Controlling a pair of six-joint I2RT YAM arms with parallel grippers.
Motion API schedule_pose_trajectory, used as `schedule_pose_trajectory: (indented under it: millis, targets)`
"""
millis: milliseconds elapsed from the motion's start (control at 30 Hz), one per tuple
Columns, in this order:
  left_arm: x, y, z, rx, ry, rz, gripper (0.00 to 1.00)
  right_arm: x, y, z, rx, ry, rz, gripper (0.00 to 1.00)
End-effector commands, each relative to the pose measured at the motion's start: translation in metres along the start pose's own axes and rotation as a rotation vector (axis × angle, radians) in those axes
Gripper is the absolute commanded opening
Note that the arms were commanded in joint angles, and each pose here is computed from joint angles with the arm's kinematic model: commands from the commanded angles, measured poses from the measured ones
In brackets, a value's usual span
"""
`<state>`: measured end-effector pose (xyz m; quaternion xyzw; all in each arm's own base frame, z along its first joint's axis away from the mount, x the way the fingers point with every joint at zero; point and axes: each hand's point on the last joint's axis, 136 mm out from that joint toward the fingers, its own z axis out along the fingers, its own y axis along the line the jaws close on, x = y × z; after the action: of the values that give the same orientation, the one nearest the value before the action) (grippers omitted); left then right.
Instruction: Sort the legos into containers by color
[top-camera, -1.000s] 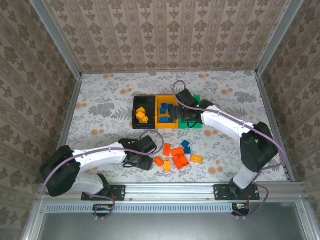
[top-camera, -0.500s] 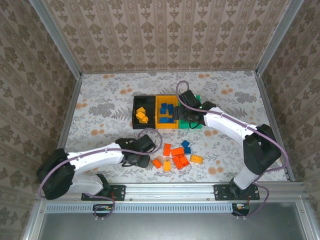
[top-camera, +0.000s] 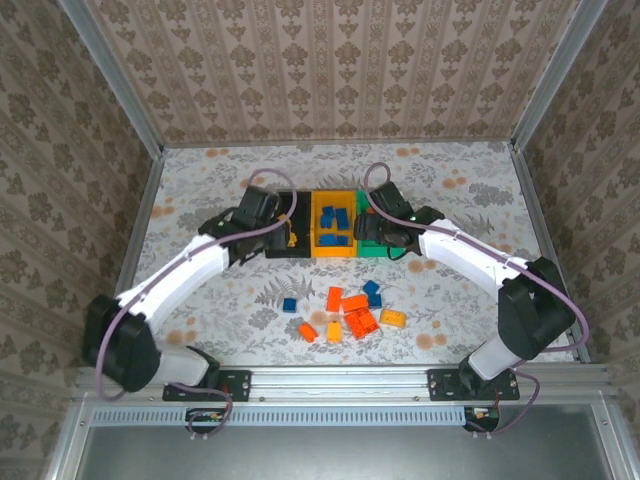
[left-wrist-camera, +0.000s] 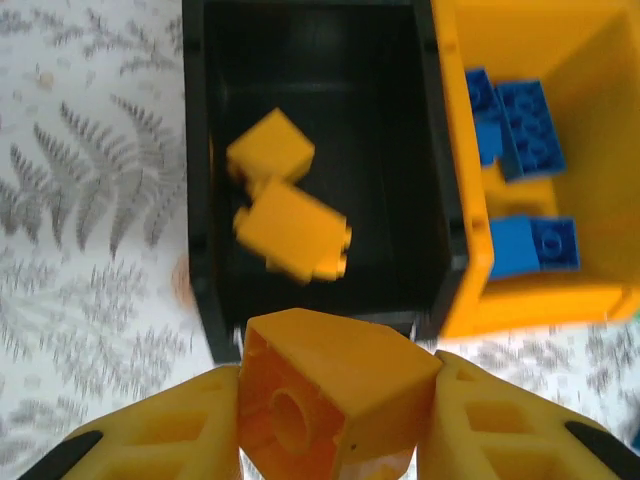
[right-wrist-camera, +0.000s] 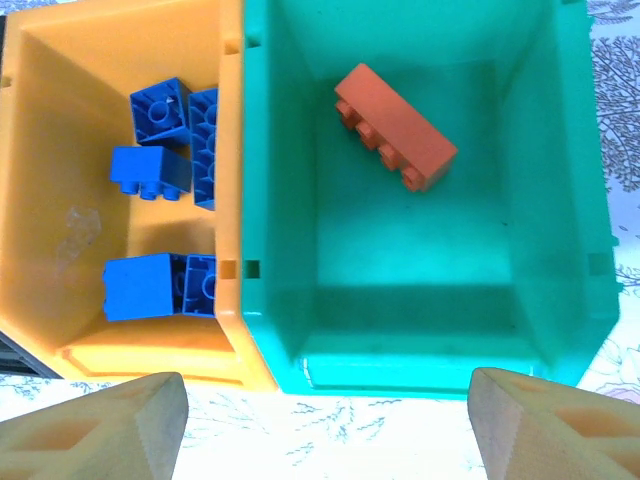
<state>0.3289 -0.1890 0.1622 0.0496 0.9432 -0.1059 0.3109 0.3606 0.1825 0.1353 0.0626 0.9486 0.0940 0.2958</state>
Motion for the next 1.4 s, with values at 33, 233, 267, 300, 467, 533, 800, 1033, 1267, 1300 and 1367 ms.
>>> schedule_pose_trajectory:
  millis: [33,233,267,300,467,533,800,1033,1267,1300,1367]
  targets:
    - [-0.033,-0.006,0.038,0.004,-0.010,0.035,0.34,-0.002,-0.005,-0.009,-0.011,-0.020,0.032,0.76]
    - [-0.042,-0.009,0.082,-0.016,0.036,0.032,0.39,-0.002,-0.010,-0.016,-0.011,-0.030,0.040,0.76]
    - [-0.045,-0.011,0.086,-0.015,0.036,0.031,0.42,-0.002,-0.010,-0.016,-0.013,-0.032,0.041,0.76]
    - [-0.046,-0.012,0.089,-0.010,0.039,0.030,0.46,-0.002,-0.011,-0.017,-0.015,-0.032,0.042,0.76]
    - [-0.057,-0.023,0.088,0.022,0.022,0.017,0.72,0.001,-0.013,-0.021,-0.018,-0.027,0.041,0.77]
    - [-0.064,-0.027,0.080,0.039,0.001,0.012,0.78,0.003,-0.014,-0.021,-0.016,-0.025,0.040,0.77]
    - [-0.079,-0.064,0.015,0.198,-0.109,0.000,0.99,0.025,-0.020,-0.022,-0.025,0.037,0.024,0.78]
    - [-0.043,-0.084,-0.045,0.292,-0.183,0.035,1.00,0.075,-0.027,-0.012,-0.032,0.174,-0.003,0.78]
    - [0.023,-0.058,-0.053,0.257,-0.153,0.015,1.00,0.126,-0.019,0.001,-0.049,0.310,-0.085,0.71]
    - [0.030,-0.054,-0.053,0.252,-0.148,0.008,1.00,0.130,-0.019,0.002,-0.045,0.321,-0.091,0.70]
    - [0.043,-0.043,-0.050,0.226,-0.127,-0.006,1.00,0.139,-0.017,0.004,-0.043,0.341,-0.111,0.70]
